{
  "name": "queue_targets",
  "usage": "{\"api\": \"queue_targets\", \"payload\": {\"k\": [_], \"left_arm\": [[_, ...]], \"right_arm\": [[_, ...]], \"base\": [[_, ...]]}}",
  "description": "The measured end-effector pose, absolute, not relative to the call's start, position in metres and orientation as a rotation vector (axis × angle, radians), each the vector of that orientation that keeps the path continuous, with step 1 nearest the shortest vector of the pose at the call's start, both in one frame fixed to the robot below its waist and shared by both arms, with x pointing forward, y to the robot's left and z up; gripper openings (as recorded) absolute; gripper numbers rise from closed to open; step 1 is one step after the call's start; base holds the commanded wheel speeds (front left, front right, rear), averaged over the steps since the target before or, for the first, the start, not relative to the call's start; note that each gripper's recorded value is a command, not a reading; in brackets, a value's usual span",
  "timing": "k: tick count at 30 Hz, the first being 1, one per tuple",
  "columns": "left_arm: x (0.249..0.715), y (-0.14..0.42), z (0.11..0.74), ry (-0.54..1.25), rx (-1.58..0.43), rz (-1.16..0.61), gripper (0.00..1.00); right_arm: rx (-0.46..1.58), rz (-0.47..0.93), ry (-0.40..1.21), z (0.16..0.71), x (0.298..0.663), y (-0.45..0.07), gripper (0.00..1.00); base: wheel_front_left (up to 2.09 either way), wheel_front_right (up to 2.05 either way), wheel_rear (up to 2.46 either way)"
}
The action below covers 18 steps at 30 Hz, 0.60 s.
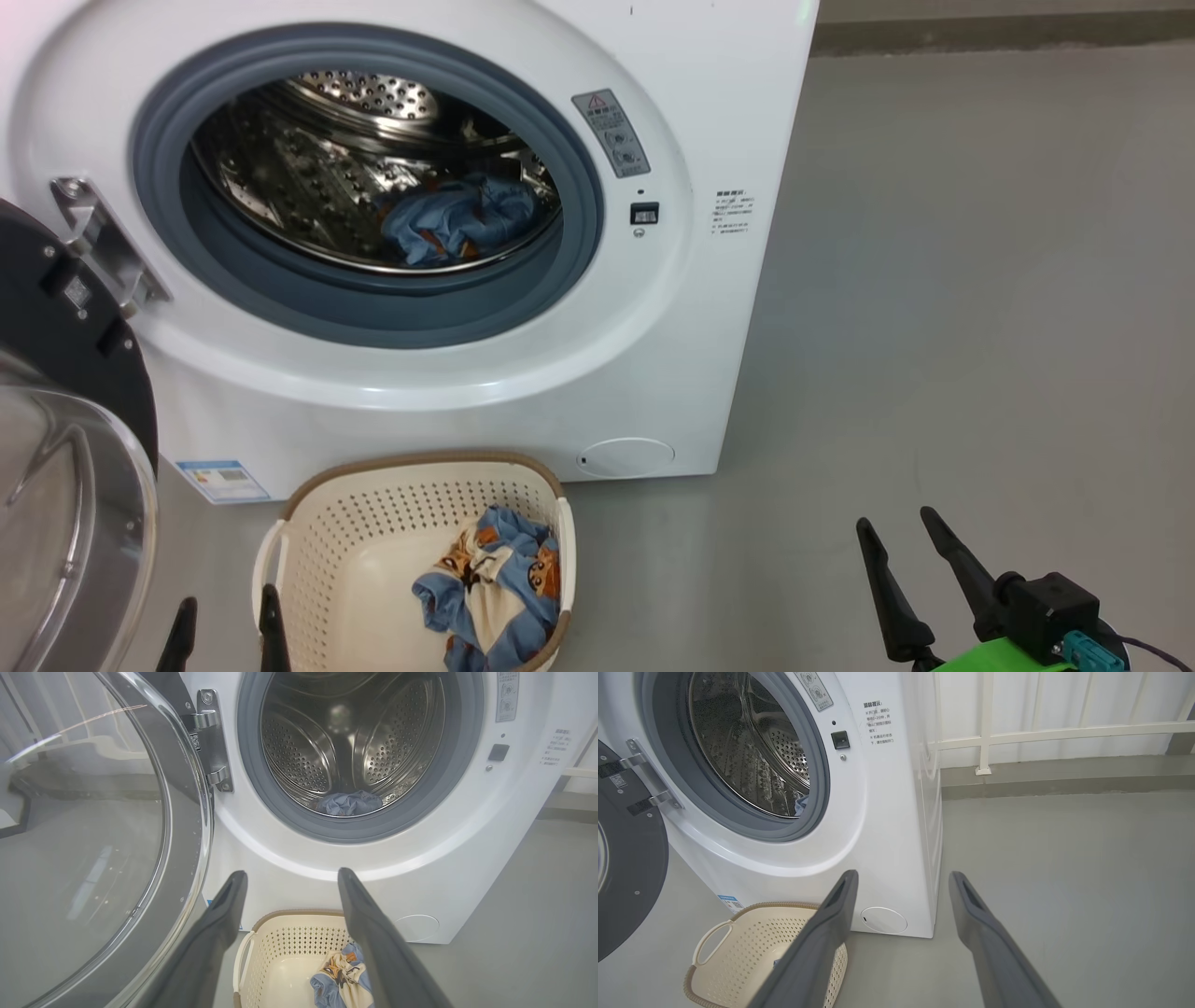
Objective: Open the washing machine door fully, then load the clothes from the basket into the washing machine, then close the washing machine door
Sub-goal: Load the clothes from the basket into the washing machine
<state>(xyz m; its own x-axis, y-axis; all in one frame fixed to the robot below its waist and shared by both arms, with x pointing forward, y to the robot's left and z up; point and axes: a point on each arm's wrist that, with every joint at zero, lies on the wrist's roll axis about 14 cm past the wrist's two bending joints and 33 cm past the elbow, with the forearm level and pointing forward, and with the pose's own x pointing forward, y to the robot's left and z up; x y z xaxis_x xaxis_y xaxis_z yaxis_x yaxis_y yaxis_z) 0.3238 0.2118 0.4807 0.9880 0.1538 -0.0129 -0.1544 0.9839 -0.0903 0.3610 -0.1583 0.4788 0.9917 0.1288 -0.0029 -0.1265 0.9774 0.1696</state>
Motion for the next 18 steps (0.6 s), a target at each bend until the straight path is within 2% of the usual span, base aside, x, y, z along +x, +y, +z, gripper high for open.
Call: {"api": "queue_targets", "payload": {"k": [5,12,18], "left_arm": [[0.337,0.208,0.48,0.008,-0.097,0.144,1.0],[0.383,0.195,0.483,-0.014,-0.115,0.096,1.0],[0.423,0.181,0.45,0.074,-0.13,0.04,1.0]], "right_arm": [[0.172,0.127,0.043,0.469,0.365,-0.158,1.0],[0.176,0.13,0.073,0.458,0.38,-0.156,1.0],[0.177,0.122,0.112,0.441,0.399,-0.158,1.0]], "base": [[0.0,0.0,0.0],[0.0,0.0,0.0],[0.0,0.0,0.0]]}}
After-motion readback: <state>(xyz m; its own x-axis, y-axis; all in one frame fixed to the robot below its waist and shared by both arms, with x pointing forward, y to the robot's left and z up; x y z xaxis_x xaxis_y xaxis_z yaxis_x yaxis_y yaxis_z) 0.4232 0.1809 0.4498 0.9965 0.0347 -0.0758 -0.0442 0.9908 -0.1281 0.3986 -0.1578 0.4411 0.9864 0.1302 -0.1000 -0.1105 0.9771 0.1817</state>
